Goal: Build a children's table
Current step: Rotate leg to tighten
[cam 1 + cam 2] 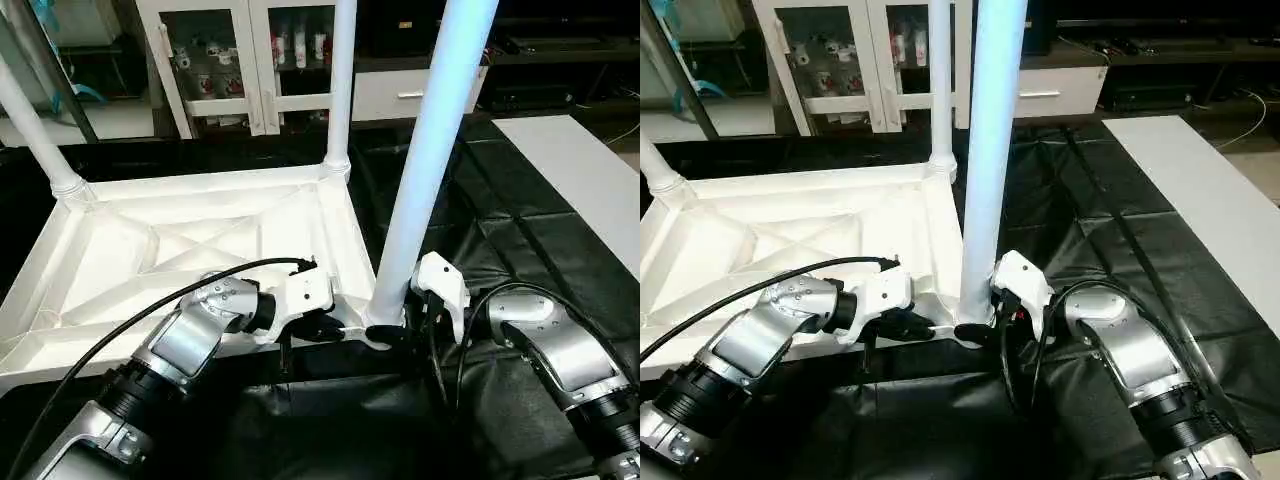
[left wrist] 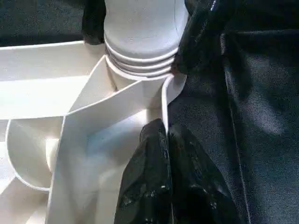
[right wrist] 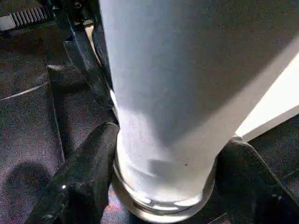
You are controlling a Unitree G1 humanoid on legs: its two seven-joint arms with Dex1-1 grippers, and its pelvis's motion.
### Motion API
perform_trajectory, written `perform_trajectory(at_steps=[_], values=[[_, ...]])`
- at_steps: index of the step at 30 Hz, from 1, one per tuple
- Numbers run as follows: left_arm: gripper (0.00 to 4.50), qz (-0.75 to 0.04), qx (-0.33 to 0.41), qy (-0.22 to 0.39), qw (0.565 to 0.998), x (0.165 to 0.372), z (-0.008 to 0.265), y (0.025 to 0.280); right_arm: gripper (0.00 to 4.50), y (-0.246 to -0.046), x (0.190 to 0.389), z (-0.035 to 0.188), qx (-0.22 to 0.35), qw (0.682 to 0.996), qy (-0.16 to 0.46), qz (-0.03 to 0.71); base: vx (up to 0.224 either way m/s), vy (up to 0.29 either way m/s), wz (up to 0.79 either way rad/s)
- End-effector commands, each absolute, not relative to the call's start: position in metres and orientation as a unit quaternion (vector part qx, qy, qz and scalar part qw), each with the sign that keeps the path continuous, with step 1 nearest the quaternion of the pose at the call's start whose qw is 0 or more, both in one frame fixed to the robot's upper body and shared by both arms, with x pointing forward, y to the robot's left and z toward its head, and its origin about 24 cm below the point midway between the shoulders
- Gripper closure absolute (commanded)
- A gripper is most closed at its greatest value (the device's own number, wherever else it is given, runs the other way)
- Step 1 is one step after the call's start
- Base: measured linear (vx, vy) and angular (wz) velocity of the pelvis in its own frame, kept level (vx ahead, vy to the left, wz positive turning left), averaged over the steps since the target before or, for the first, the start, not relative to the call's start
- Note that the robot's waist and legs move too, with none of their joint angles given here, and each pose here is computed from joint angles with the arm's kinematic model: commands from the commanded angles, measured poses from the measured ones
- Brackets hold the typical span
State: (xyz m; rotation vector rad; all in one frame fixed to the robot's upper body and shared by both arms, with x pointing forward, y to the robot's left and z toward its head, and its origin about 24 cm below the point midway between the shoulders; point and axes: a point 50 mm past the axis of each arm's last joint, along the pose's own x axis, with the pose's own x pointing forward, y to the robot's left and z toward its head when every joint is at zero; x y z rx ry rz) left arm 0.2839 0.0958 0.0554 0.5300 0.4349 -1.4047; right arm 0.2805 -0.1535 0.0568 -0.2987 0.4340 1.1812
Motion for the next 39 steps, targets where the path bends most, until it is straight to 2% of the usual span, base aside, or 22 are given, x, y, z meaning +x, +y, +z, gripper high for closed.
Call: perform_trajectory(at_steps=[1, 10, 13, 14, 16, 18, 19, 20, 23, 25, 26, 28, 31, 34, 39], values=[[4.5, -0.658, 0.238, 0.221, 0.679, 0.273, 0.044, 0.093, 1.67, -0.153, 0.287, 0.062, -0.156, 0.799, 0.196, 0.546, 0.0, 0.0, 0.0], [4.5, -0.658, 0.236, 0.226, 0.678, 0.271, 0.043, 0.093, 1.78, -0.154, 0.288, 0.061, -0.152, 0.803, 0.193, 0.543, 0.0, 0.0, 0.0], [4.5, -0.65, 0.233, 0.227, 0.687, 0.274, 0.043, 0.094, 1.78, -0.154, 0.29, 0.059, -0.144, 0.816, 0.187, 0.528, 0.0, 0.0, 0.0], [4.5, -0.635, 0.23, 0.226, 0.702, 0.278, 0.042, 0.093, 1.78, -0.154, 0.297, 0.057, -0.133, 0.843, 0.181, 0.489, 0.0, 0.0, 0.0], [4.5, -0.618, 0.227, 0.224, 0.719, 0.283, 0.041, 0.091, 1.78, -0.155, 0.304, 0.052, -0.121, 0.869, 0.18, 0.444, 0.0, 0.0, 0.0], [4.5, -0.594, 0.222, 0.224, 0.741, 0.29, 0.039, 0.087, 1.78, -0.154, 0.31, 0.047, -0.111, 0.894, 0.181, 0.396, 0.0, 0.0, 0.0], [4.5, -0.594, 0.222, 0.224, 0.741, 0.29, 0.039, 0.087, 1.78, -0.154, 0.31, 0.047, -0.111, 0.894, 0.181, 0.396, 0.0, 0.0, 0.0], [4.5, -0.562, 0.217, 0.224, 0.766, 0.299, 0.037, 0.082, 1.78, -0.151, 0.316, 0.039, -0.09, 0.92, 0.185, 0.333, 0.0, 0.0, 0.0], [4.5, -0.504, 0.216, 0.244, 0.8, 0.312, 0.032, 0.072, 1.79, -0.145, 0.324, 0.027, -0.065, 0.954, 0.188, 0.225, 0.0, 0.0, 0.0], [4.5, -0.497, 0.216, 0.245, 0.804, 0.313, 0.032, 0.071, 1.79, -0.145, 0.325, 0.025, -0.063, 0.956, 0.191, 0.214, 0.0, 0.0, 0.0], [4.5, -0.459, 0.224, 0.248, 0.823, 0.321, 0.03, 0.062, 1.79, -0.14, 0.328, 0.016, -0.046, 0.967, 0.207, 0.141, 0.0, 0.0, 0.0], [4.5, -0.417, 0.224, 0.236, 0.849, 0.33, 0.031, 0.053, 1.8, -0.125, 0.33, 0.008, -0.038, 0.967, 0.226, 0.108, 0.0, 0.0, 0.0], [4.5, -0.383, 0.232, 0.218, 0.867, 0.337, 0.033, 0.046, 1.8, -0.106, 0.331, 0.006, -0.032, 0.965, 0.242, 0.096, 0.0, 0.0, 0.0], [4.5, -0.368, 0.239, 0.209, 0.874, 0.341, 0.035, 0.044, 1.8, -0.089, 0.333, 0.011, -0.028, 0.967, 0.226, 0.11, 0.0, 0.0, 0.0], [4.5, -0.369, 0.243, 0.214, 0.871, 0.342, 0.034, 0.051, 1.8, -0.088, 0.338, 0.024, -0.002, 0.976, 0.182, 0.123, 0.0, 0.0, 0.0]])
